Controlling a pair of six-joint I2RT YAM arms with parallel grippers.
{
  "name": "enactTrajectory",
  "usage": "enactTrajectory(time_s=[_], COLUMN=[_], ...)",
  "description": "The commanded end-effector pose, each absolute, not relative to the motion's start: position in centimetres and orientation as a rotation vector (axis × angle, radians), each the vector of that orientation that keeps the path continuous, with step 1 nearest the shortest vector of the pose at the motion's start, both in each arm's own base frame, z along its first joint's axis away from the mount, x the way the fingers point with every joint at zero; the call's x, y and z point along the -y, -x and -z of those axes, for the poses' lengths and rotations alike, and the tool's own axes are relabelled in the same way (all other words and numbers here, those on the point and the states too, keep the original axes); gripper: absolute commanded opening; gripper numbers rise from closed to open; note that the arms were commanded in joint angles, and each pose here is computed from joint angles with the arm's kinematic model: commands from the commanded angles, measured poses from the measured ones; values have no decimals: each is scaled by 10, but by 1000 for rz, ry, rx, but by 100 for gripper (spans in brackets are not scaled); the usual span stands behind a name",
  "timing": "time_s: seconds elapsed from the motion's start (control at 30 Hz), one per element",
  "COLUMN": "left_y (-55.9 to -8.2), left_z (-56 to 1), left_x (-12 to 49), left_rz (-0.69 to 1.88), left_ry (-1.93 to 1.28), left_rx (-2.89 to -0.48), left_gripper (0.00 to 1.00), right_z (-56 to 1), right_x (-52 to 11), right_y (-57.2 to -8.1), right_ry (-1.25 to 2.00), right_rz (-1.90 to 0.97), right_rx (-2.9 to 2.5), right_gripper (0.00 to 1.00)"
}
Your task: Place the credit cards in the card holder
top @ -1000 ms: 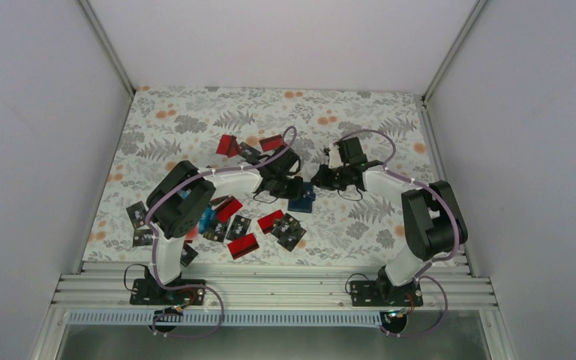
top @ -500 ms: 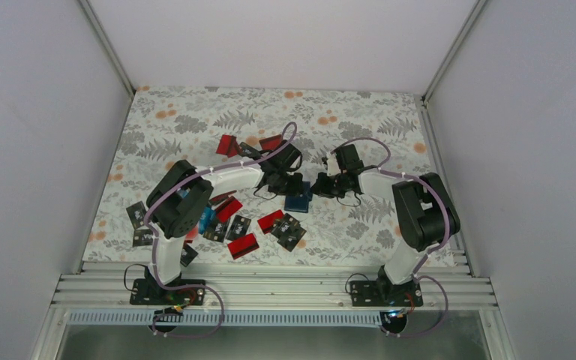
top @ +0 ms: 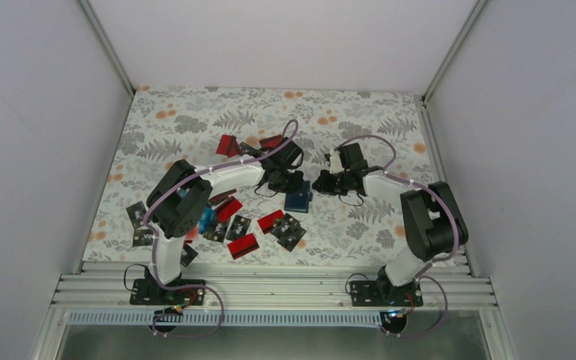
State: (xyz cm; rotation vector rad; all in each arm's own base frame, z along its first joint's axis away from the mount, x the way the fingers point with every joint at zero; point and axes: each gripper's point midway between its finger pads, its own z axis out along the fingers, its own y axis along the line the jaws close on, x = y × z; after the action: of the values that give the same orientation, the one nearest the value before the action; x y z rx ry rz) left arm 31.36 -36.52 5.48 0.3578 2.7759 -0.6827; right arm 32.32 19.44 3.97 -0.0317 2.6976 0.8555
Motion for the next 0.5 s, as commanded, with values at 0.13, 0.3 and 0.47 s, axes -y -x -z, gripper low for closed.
enactTrajectory(time_s=[0.13, 0.3, 0.47], left_y=[-311, -309, -305], left_z=[-32, -25, -16], left_x=[359, 360, 361], left_rz=[609, 623, 631], left_ry=[-374, -393, -405], left_rx=[-2823, -2833, -2856], left_gripper=[7, 6, 4], right_z=[-83, -61, -44], right_x=[-203, -219, -223], right_y=[-332, -331, -328], right_ry=[82, 112, 108], right_rz=[-946, -1075, -1114], right_rx=[-2551, -2606, -2642], right_gripper=[6, 5, 4])
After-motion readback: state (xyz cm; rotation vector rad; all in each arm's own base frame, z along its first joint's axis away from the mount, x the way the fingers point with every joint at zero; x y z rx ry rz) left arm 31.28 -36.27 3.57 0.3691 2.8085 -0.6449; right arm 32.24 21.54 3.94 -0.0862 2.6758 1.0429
